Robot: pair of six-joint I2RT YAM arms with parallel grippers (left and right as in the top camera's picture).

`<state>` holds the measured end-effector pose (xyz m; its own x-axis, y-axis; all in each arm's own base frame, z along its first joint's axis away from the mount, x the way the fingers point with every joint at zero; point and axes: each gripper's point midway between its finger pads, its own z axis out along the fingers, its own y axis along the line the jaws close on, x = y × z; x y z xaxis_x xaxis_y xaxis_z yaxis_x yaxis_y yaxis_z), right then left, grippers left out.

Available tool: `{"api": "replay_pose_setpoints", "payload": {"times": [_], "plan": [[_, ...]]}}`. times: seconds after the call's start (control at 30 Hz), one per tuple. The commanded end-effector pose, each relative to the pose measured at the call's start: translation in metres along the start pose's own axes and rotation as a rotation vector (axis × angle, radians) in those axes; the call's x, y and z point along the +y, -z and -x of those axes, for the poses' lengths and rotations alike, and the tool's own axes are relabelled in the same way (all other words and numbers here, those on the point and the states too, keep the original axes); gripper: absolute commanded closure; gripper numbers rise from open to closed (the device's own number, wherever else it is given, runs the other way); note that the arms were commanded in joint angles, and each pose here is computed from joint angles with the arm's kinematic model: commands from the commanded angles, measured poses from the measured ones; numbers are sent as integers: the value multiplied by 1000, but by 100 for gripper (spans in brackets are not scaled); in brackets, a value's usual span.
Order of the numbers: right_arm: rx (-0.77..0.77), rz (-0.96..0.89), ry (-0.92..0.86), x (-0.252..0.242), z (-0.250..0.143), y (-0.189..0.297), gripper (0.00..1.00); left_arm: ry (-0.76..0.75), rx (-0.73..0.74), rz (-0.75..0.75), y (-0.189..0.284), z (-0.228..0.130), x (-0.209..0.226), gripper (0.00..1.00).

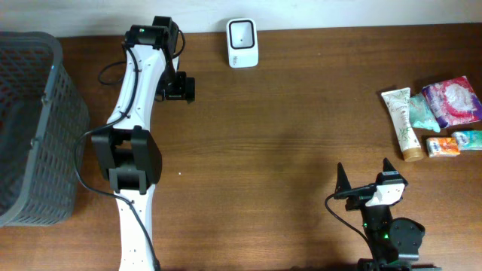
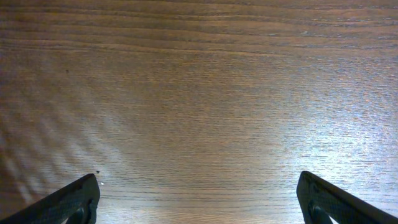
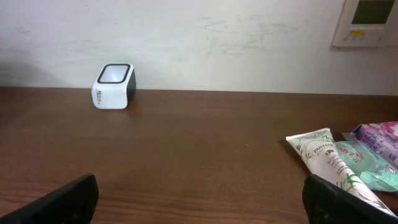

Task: Scan the item barcode

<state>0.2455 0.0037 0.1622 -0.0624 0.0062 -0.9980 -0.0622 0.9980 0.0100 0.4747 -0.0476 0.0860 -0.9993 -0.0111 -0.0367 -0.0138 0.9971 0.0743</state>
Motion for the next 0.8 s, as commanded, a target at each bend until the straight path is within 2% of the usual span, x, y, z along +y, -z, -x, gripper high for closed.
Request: {"api": "replay_pose_setpoints", "payload": {"times": [0.0, 0.53, 0.6, 0.77], "plan": [[2, -2, -4, 0, -3, 0, 1, 13, -25, -7, 9, 4, 2, 1], [2, -2, -4, 0, -3, 0, 1, 9, -21, -6, 10, 2, 3, 1], [2, -2, -4, 0, -3, 0, 1, 8, 1, -3, 24, -10, 6, 1], [2, -2, -4, 0, -3, 0, 1, 13, -121, -21, 64, -28, 9, 1]]}}
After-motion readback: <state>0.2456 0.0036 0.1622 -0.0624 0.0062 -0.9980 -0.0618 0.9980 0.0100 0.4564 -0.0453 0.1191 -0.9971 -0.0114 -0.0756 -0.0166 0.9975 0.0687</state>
